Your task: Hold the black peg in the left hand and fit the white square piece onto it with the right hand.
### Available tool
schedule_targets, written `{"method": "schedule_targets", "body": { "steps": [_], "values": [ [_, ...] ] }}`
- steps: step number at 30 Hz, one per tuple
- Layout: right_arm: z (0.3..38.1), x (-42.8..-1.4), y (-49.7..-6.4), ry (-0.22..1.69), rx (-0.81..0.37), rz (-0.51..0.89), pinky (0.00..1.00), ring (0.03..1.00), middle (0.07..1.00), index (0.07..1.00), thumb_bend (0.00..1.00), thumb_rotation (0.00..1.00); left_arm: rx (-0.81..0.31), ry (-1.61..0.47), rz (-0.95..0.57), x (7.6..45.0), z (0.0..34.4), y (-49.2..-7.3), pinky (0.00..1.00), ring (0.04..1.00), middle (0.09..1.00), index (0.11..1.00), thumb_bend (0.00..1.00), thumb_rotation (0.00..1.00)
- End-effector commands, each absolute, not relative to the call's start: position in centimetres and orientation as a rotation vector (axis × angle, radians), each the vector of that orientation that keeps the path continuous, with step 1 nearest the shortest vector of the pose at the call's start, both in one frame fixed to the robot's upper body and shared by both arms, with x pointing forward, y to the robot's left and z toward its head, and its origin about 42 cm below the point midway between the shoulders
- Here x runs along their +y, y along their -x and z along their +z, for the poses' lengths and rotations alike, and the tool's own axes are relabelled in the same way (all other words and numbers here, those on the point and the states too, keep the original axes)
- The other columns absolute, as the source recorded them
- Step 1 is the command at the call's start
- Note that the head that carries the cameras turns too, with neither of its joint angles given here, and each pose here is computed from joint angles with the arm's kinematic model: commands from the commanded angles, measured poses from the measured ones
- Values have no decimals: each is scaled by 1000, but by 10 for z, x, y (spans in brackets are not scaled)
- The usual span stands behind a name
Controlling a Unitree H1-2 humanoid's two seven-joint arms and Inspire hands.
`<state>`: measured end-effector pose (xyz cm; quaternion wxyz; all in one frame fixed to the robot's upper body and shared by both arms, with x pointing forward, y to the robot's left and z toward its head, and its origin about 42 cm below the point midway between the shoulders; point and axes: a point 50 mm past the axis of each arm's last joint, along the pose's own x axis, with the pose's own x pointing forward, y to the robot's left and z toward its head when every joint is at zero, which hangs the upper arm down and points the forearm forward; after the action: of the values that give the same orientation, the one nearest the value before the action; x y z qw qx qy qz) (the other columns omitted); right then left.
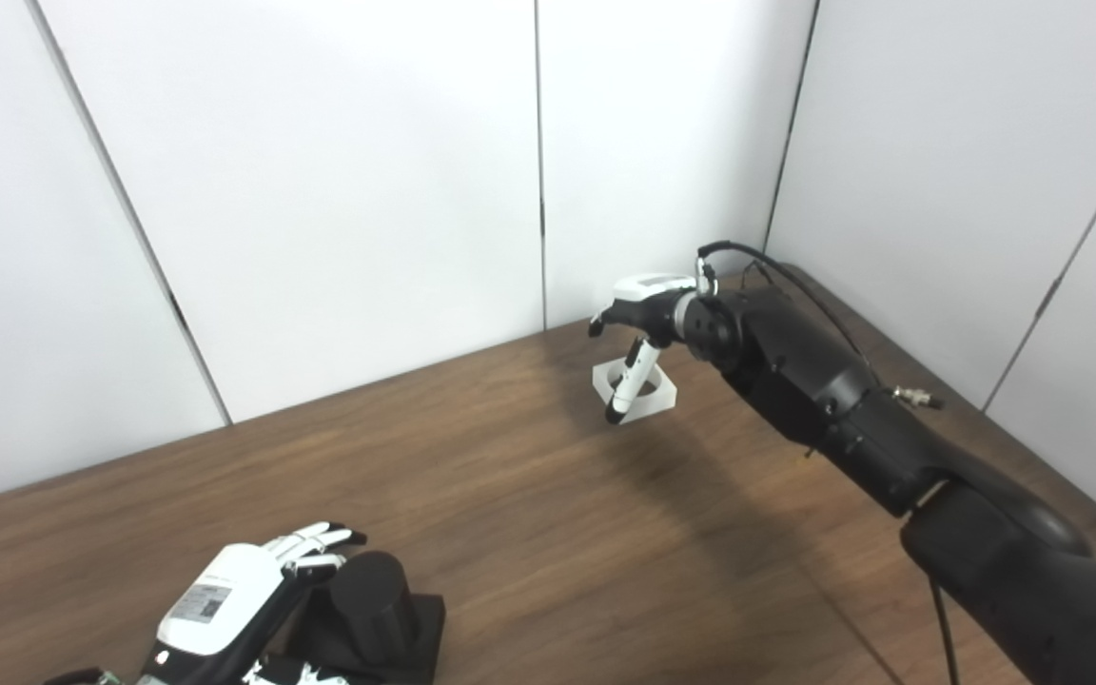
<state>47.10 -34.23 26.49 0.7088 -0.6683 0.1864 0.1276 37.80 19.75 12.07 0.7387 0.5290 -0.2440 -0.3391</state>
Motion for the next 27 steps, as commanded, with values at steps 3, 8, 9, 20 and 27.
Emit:
{"method": "schedule_targets", "body": {
  "steps": [3, 8, 9, 20, 27],
  "values": [
    [301, -344, -479, 1523, 380, 222, 845, 944, 968, 868, 1000, 352, -397, -1285, -860, 222, 96, -363, 813, 891, 854, 488, 524, 60],
    [298, -345, -475, 1516, 431, 251, 760, 928, 971, 870, 1000, 300, -402, -1284, -854, 222, 95, -363, 803, 886, 849, 488, 524, 60],
    [298, -346, -474, 1515, 444, 254, 762, 929, 973, 873, 1000, 293, -402, -1284, -855, 222, 95, -363, 802, 885, 849, 488, 524, 60],
    [285, -353, -473, 1592, 505, 281, 727, 924, 967, 875, 1000, 256, -398, -1279, -857, 222, 95, -360, 807, 888, 853, 488, 524, 60],
    [278, -357, -474, 1631, 507, 274, 746, 916, 940, 871, 1000, 271, -396, -1275, -861, 223, 95, -360, 813, 895, 856, 488, 524, 60]
  ]
}}
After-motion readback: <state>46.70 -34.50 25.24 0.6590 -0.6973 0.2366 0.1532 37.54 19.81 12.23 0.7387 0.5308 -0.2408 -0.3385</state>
